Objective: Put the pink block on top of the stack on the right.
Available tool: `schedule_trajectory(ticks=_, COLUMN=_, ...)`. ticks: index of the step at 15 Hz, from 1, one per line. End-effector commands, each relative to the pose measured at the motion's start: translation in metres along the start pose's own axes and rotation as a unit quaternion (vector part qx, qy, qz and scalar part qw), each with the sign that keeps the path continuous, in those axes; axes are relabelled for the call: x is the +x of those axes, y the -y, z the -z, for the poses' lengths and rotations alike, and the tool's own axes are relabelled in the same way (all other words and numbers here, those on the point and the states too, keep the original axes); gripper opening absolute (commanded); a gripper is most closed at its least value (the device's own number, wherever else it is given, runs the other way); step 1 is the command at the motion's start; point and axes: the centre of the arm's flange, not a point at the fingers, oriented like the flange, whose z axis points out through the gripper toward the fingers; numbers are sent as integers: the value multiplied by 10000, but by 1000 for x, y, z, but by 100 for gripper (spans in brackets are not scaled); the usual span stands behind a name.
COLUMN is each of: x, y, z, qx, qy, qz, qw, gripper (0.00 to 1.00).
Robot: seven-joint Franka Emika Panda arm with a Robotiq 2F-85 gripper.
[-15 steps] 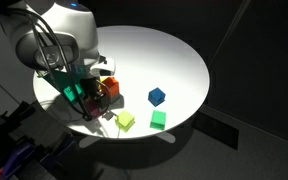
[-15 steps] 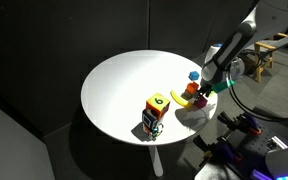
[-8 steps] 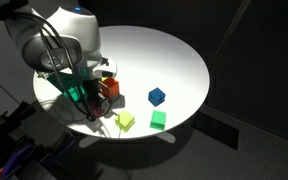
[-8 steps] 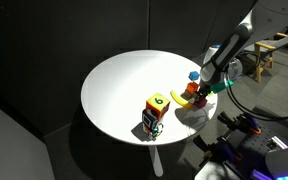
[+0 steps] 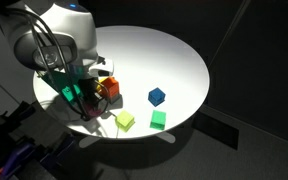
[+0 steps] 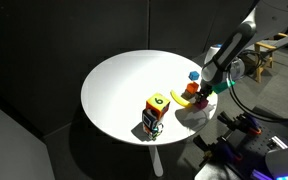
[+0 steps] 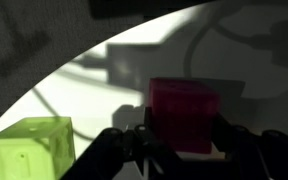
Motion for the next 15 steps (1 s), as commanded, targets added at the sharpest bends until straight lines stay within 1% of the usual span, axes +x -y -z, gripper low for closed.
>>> schedule_trajectory(ticks=1, x=-13, y=1, z=29, qx=-13, qy=7, qz=-10, qw=10000, gripper=29)
schedule_trajectory(ticks=8, x=-19, y=2, z=73, qx=23, qy=-125, qz=-45, qw=9999, gripper=29)
schedule_trajectory(ticks=15, x=-16, y=-1, z=116, qx=129, qy=13, qz=19, qw=9999, gripper=29)
